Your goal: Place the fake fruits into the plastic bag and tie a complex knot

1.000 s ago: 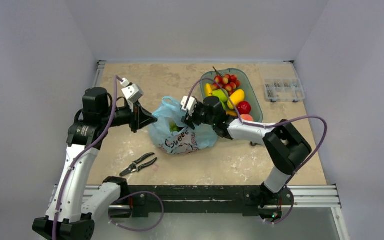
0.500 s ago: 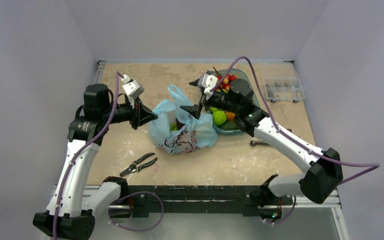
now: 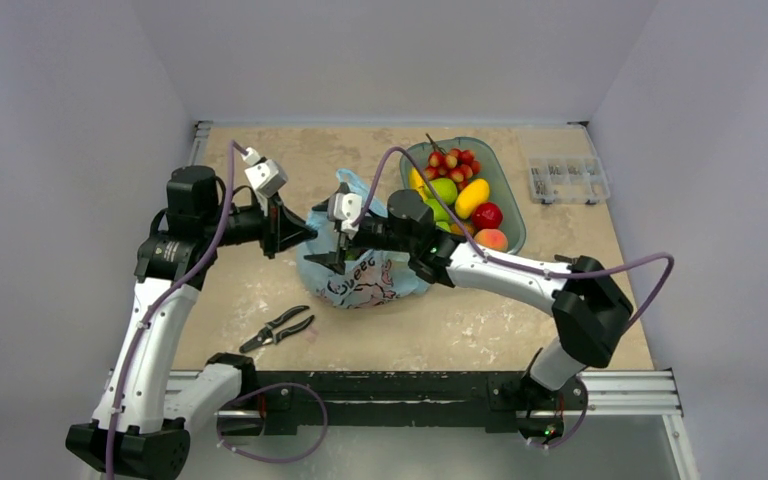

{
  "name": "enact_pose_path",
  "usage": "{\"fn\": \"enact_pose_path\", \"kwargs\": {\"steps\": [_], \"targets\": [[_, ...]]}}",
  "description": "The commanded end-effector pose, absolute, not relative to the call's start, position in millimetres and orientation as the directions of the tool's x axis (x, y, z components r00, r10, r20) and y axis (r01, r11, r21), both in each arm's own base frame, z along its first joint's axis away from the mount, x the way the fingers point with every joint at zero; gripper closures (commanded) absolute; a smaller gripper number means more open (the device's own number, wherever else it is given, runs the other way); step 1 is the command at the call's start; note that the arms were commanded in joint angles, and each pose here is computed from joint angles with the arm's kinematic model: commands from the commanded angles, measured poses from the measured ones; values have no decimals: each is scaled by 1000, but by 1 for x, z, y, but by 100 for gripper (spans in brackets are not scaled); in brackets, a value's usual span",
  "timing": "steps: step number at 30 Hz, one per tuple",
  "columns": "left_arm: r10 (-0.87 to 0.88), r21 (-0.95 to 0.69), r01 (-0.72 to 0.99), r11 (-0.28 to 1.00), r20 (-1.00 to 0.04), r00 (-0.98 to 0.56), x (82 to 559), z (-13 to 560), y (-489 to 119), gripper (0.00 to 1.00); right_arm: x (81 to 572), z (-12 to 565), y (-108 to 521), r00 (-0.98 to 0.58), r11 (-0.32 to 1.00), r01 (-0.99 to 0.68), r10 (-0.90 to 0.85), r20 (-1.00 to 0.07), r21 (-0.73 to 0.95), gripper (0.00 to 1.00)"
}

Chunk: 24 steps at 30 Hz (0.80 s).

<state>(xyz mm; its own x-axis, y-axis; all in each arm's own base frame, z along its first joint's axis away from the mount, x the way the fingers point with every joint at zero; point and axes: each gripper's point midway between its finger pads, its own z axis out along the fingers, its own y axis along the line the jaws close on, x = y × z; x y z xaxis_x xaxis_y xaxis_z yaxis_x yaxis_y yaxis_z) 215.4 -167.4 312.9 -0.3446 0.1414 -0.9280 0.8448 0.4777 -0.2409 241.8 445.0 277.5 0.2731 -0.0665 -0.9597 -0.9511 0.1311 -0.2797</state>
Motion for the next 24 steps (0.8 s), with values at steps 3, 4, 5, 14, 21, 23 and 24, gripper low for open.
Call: {"fn": "enact_pose_path", "kwargs": {"steps": [3, 4, 5, 14, 21, 23, 24], "targets": [[97, -221, 889, 401, -955, -281, 203, 335, -176, 100, 264, 268, 451, 339, 249, -911, -5, -941, -329, 22], [86, -220, 887, 406, -957, -276, 204, 338, -176, 100, 263, 256, 452, 326, 241, -917, -4, -945, -317, 33], [76, -210, 886, 413, -962, -263, 206, 342, -176, 100, 261, 246, 453, 318, 229, -923, -3, -948, -310, 40], [2, -218, 834, 506, -967, -254, 226, 361, -171, 100, 247, 163, 461, 187, 125, -973, -71, -980, -194, 75], [-17, -212, 754, 622, -966, -257, 244, 351, -157, 100, 235, 120, 450, 143, 76, -985, -141, -980, -155, 100], [-19, -213, 723, 657, -964, -267, 250, 346, -150, 98, 235, 116, 449, 103, 74, -991, -146, -984, -115, 100], [-23, -218, 704, 676, -961, -275, 253, 342, -146, 93, 237, 115, 448, 73, 82, -993, -148, -986, -86, 100]]}}
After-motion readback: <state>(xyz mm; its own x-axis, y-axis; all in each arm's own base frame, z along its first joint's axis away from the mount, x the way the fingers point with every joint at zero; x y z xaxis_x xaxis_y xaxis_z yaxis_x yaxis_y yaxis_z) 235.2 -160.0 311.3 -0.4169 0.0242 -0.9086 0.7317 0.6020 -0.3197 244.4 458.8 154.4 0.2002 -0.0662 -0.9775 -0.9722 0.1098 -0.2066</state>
